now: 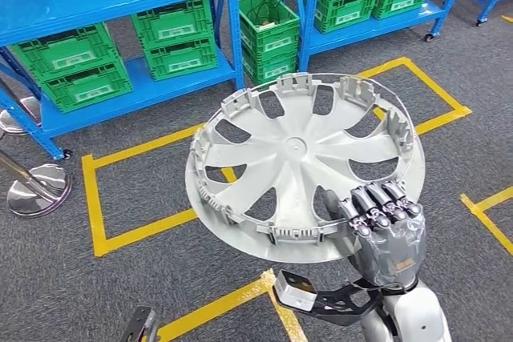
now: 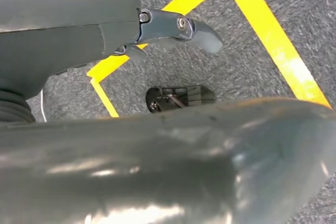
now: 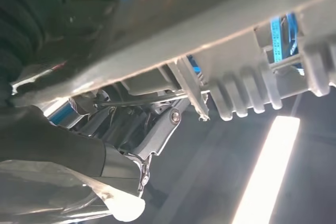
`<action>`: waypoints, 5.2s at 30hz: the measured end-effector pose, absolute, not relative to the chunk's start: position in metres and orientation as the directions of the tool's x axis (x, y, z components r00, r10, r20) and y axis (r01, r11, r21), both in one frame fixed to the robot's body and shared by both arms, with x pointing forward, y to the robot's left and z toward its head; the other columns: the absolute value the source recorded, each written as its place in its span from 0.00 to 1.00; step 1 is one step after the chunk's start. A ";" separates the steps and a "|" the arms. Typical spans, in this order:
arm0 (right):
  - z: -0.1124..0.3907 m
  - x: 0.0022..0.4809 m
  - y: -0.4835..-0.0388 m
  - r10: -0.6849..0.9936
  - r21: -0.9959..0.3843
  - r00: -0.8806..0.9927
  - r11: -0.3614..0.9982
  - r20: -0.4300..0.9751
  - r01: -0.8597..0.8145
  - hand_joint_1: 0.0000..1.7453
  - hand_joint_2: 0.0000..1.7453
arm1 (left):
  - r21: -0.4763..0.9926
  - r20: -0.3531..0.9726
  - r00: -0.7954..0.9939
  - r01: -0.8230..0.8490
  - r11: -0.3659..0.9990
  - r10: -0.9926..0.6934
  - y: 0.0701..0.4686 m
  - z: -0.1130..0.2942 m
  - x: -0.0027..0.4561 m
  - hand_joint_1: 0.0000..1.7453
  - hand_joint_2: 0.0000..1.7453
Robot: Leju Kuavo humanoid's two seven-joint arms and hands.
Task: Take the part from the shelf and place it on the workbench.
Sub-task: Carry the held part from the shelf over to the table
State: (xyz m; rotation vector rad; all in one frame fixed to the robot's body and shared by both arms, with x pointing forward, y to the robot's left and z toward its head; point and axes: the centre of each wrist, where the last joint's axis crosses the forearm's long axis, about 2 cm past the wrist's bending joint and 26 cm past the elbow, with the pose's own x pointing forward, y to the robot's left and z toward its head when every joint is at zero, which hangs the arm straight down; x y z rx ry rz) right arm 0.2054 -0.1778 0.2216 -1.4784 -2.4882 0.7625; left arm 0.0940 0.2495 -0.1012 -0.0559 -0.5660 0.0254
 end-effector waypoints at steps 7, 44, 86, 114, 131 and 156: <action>0.220 0.206 -0.178 0.853 -0.499 -0.505 0.384 -0.129 0.776 1.00 1.00 | -0.061 0.531 0.847 -0.011 0.998 0.041 0.249 -0.102 0.092 0.00 0.00; 0.220 0.201 -0.182 0.857 -0.499 -0.499 0.378 -0.131 0.780 1.00 1.00 | -0.080 0.379 0.841 -0.385 0.919 0.385 0.268 -0.105 0.080 0.00 0.00; 0.226 0.196 -0.186 0.847 -0.476 -0.502 0.374 -0.174 0.796 1.00 1.00 | -0.078 0.376 0.865 -0.328 0.941 0.333 0.262 -0.106 0.074 0.00 0.00; 0.219 0.189 -0.186 0.844 -0.504 -0.510 0.373 -0.164 0.779 1.00 1.00 | -0.080 0.373 0.866 -0.327 0.942 0.333 0.259 -0.107 0.069 0.00 0.00; 0.210 0.178 -0.180 0.861 -0.539 -0.505 0.395 -0.065 0.744 1.00 1.00 | -0.084 0.353 0.874 -0.325 0.942 0.334 0.248 -0.108 0.058 0.00 0.00; 0.208 0.177 -0.179 0.847 -0.545 -0.524 0.401 -0.084 0.736 1.00 1.00 | -0.092 0.355 0.876 -0.315 0.945 0.327 0.245 -0.108 0.056 0.00 0.00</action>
